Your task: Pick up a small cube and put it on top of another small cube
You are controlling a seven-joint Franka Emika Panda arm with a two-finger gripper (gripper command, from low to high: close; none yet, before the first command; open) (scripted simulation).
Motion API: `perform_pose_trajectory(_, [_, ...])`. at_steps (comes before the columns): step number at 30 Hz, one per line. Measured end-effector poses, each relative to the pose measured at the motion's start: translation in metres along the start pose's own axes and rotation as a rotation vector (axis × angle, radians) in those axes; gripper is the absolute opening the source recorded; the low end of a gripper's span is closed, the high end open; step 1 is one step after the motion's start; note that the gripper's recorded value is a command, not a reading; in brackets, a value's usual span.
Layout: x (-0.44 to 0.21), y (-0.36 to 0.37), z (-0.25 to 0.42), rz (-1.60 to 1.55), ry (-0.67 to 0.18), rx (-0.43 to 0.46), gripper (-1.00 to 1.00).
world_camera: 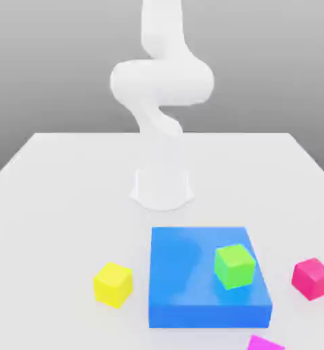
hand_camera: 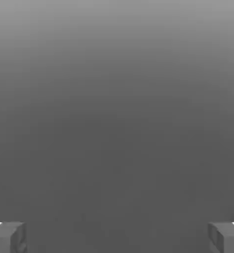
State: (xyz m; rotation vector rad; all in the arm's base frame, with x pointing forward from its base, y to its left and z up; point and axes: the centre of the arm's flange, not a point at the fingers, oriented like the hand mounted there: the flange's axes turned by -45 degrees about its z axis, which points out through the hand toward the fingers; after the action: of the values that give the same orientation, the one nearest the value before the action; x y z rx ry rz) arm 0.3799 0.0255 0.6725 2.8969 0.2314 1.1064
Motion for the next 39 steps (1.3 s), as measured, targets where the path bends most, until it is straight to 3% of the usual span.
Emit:
perform_pose_trajectory(8, [-0.031,-0.1,0.153,-0.554,-0.197,0.144,0.0])
perform_pose_trajectory(16, [-0.122,-0.21,0.268,-1.105,-0.336,0.361,0.0])
perform_pose_trajectory(25, [-0.28,-0.312,0.342,-1.691,-0.42,0.688,0.0])
perform_pose_trajectory(30, [-0.329,-0.322,0.385,-1.733,-0.424,0.719,0.0])
perform_pose_trajectory(31, [-0.334,-0.323,0.39,-1.734,-0.424,0.719,-1.0])
perform_pose_trajectory(39, [-0.327,-0.322,0.383,-1.735,-0.426,0.721,-1.0])
